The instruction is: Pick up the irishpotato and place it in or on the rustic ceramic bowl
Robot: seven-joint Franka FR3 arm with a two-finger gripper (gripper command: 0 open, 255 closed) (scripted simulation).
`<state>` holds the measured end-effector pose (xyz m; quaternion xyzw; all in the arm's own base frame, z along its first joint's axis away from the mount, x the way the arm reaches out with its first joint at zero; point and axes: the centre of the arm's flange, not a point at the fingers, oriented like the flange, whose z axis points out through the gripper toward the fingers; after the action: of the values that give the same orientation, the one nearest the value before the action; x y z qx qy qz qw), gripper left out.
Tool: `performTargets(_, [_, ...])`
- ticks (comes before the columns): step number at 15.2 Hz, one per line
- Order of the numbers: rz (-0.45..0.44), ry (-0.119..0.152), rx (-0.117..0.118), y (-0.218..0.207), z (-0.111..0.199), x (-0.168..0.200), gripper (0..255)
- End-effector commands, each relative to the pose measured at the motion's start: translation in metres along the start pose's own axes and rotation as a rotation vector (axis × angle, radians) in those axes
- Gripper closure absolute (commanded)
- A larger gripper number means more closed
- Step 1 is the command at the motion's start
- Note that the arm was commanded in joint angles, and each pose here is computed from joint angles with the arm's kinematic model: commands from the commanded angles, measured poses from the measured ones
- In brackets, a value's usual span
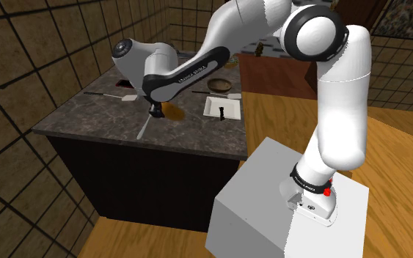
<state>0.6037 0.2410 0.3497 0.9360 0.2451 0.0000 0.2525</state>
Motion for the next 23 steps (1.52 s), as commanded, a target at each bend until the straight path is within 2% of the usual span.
performTargets(1, [0.000,0.000,0.000,0.005,-0.009,-0.002,255])
performTargets(14, [0.000,0.000,0.000,0.037,-0.069,-0.011,255])
performTargets(23, [0.000,0.000,0.000,0.131,-0.012,-0.057,255])
